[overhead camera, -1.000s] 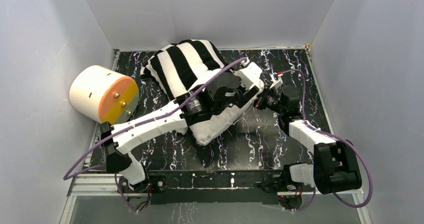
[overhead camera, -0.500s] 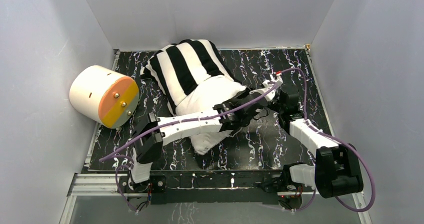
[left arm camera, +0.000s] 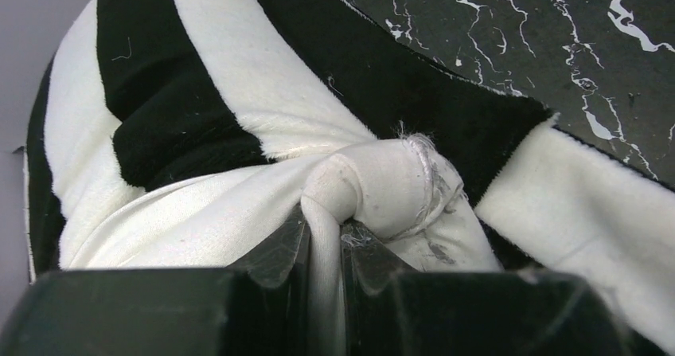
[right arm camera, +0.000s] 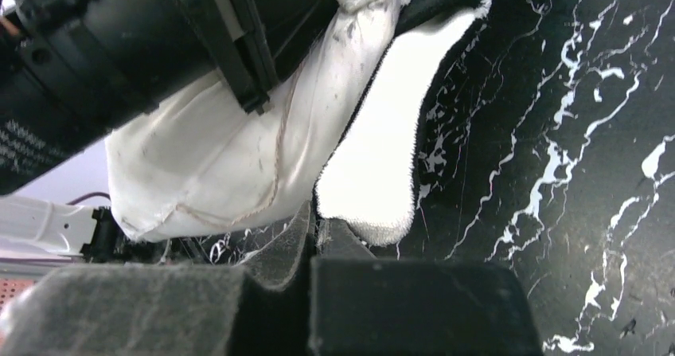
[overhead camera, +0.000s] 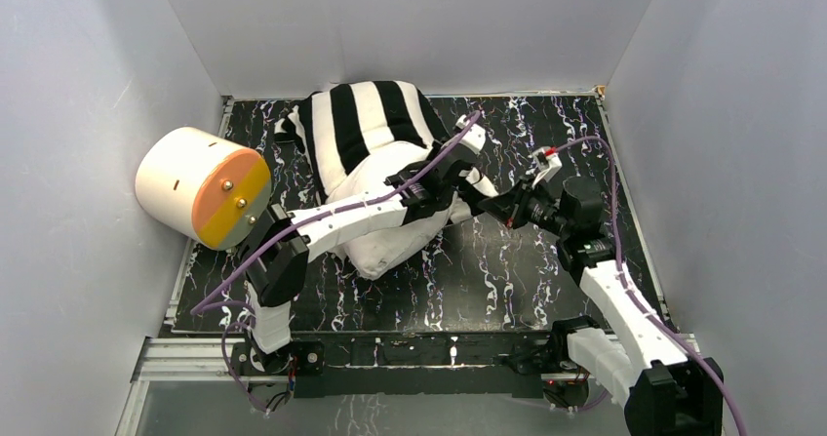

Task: Put the pillow into the pillowcase
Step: Stuff the pillow into the pillowcase.

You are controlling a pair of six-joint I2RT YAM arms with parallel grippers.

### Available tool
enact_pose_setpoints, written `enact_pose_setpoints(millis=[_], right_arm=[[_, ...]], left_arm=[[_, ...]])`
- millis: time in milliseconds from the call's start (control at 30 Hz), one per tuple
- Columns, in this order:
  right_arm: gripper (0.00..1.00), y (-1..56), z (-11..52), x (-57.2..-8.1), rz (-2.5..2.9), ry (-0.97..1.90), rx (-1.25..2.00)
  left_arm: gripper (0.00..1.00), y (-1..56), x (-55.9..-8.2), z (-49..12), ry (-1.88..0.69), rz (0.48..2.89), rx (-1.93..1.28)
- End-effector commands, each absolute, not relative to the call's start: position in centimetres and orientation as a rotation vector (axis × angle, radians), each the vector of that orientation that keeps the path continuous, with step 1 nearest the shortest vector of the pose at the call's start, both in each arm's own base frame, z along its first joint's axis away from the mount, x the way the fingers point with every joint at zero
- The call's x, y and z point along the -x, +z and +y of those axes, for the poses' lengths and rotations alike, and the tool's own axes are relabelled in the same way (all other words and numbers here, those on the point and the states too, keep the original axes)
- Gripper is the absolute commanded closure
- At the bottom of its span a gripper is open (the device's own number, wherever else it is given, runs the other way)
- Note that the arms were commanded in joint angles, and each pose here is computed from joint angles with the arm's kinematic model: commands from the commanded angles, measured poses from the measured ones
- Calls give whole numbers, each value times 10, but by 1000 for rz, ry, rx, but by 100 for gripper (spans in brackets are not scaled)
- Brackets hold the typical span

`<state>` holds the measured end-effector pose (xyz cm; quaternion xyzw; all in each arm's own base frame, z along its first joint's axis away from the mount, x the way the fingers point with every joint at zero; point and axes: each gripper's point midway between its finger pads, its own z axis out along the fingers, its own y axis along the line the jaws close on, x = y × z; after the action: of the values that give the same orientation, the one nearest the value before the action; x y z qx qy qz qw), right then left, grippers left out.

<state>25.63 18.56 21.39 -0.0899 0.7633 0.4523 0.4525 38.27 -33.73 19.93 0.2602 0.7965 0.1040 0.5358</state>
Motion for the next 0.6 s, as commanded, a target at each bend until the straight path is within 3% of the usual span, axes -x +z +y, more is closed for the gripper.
enact_pose_setpoints(millis=[0, 233, 333, 500, 567], right_arm=[[100, 258, 200, -203, 1724, 1281, 474], [100, 273, 190, -179, 1698, 1235, 450], [100, 240, 185, -182, 1783, 1210, 388], [100, 190, 183, -218, 1854, 1161, 258], [93, 179, 180, -235, 1899, 1115, 206]], left_arm=[[100, 140, -411, -261, 487, 2038, -548], [100, 85, -421, -210, 544, 2133, -463], [100, 84, -425, -208, 514, 2146, -409], [100, 138, -426, -257, 188, 2106, -397], [100, 156, -419, -282, 9, 2087, -463]])
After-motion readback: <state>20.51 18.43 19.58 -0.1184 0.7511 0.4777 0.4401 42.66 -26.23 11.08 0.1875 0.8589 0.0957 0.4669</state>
